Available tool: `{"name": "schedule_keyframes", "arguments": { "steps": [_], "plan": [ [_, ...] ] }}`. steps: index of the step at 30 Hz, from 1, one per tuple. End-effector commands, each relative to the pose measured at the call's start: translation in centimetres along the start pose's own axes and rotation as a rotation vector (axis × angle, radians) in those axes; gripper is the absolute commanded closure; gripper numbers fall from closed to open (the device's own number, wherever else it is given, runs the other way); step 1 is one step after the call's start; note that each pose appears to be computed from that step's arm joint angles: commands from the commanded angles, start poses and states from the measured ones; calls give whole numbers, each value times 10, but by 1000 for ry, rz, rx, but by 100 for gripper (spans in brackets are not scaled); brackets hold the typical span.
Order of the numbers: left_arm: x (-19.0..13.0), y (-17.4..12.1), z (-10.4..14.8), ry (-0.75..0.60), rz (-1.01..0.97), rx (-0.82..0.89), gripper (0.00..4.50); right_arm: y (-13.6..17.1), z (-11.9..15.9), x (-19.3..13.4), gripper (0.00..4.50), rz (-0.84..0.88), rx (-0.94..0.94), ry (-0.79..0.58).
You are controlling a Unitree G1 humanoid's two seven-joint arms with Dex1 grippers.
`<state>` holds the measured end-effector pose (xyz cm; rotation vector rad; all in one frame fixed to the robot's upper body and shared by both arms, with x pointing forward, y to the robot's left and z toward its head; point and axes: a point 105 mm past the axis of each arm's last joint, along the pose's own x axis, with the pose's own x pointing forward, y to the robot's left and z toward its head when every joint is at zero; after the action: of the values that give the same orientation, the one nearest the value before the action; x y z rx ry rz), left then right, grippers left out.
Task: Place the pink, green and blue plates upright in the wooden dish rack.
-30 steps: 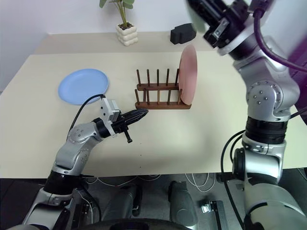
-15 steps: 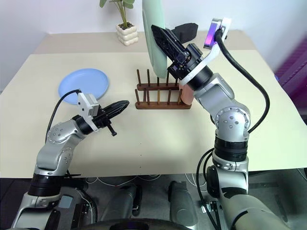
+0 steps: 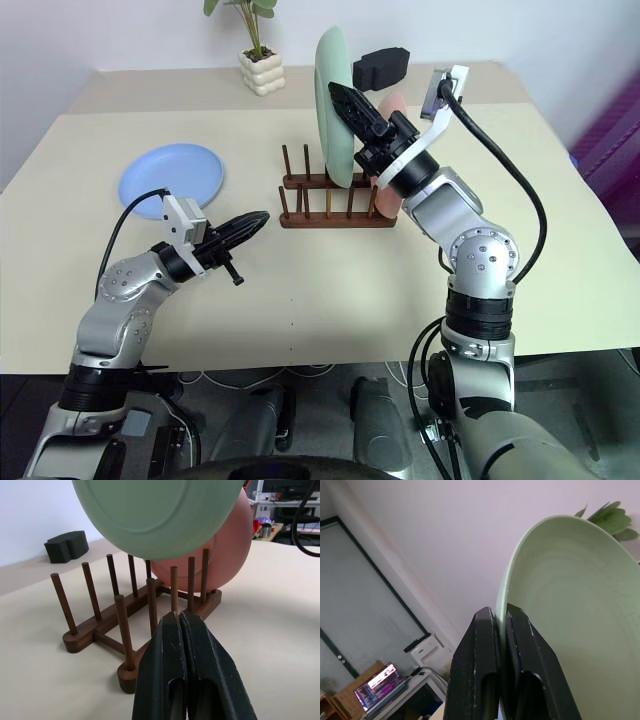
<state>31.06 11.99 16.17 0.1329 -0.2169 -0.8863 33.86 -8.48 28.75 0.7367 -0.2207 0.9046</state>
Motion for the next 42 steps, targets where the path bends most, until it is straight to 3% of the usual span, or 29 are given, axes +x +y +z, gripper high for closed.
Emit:
{"name": "schedule_keyframes", "arguments": {
  "steps": [1,13,35,38,42],
  "plan": [
    [2,-2,16,-52,-12,38,450,0,6,0,447,0,25,-27],
    [4,-5,16,-51,-18,36,450,-18,0,-3,447,-88,69,-16],
    [6,-7,17,-55,-19,38,450,-22,-1,-4,447,-96,83,-14],
    [6,-7,17,-56,-20,38,450,-20,-1,-5,359,-85,74,-7],
    [7,-8,17,-56,-21,35,450,-23,-1,-5,163,-111,50,-5]
  ]
}}
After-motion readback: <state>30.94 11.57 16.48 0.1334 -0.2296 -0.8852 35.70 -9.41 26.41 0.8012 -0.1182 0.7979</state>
